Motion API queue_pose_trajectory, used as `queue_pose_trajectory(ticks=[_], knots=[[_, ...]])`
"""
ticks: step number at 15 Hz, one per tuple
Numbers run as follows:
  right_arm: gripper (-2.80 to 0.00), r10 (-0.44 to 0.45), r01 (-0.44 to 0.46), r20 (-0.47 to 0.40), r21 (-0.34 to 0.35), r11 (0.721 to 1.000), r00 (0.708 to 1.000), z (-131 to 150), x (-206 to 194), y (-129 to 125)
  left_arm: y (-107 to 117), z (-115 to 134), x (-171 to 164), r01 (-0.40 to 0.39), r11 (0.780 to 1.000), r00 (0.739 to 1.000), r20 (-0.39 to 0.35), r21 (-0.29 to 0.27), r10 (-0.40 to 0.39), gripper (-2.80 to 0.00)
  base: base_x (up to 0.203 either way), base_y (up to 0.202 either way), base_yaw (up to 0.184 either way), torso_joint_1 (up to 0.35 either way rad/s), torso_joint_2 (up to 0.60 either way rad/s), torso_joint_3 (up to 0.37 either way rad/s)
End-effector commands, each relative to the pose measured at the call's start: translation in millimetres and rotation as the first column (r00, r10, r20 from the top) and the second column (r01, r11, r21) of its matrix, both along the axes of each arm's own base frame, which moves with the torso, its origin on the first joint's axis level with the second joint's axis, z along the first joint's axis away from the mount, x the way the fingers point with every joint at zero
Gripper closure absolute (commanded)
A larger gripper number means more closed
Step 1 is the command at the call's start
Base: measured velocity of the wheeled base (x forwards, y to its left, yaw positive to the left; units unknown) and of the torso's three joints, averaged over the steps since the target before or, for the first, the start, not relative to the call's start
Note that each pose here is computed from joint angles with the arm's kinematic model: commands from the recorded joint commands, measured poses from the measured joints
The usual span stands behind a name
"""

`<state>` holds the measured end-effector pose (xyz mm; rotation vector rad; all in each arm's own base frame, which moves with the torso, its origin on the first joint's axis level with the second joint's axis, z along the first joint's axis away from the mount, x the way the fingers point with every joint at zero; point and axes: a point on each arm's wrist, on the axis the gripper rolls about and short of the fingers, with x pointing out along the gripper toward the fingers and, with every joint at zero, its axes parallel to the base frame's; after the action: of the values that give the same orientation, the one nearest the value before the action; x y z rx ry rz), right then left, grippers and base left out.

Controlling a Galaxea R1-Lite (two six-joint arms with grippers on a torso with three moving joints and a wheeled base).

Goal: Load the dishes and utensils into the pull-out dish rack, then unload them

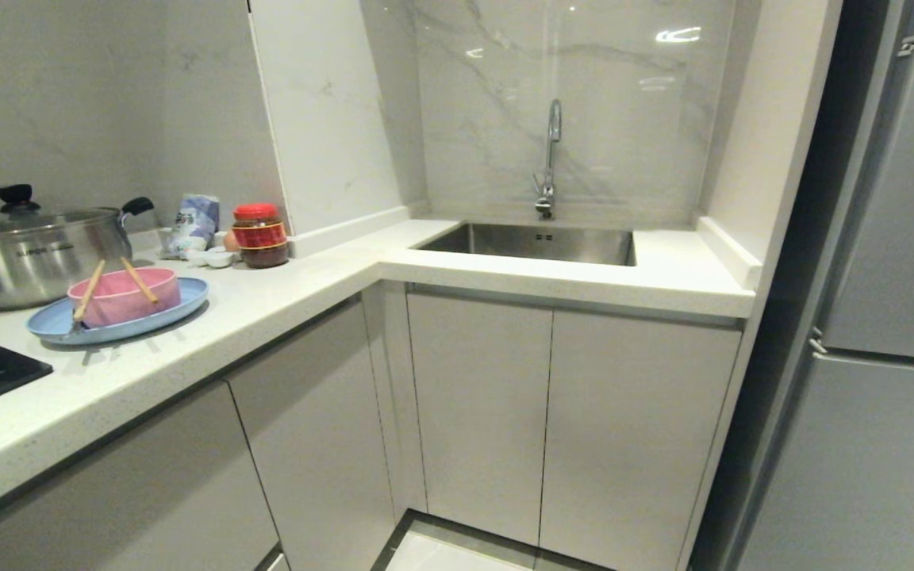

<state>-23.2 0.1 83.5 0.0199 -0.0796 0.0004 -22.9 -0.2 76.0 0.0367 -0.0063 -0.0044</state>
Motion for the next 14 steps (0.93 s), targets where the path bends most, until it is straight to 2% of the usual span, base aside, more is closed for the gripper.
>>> queue_pose_trajectory(ticks=[1,14], knots=[[0.00,0.000,0.000,-0.024,0.000,1.000,1.000,-7.2,2.0,0.0,0.0,-1.1,0.5,0.000,1.000,1.000,-0.006,0.000,0.000,0.00,0.000,0.000,0.000,0.000,0.00,0.000],[0.00,0.001,-0.001,-0.024,0.002,1.000,1.000,-7.2,2.0,0.0,0.0,-1.5,0.6,-0.001,1.000,1.000,-0.007,0.000,0.001,0.00,0.000,0.000,0.000,0.000,0.00,0.000]])
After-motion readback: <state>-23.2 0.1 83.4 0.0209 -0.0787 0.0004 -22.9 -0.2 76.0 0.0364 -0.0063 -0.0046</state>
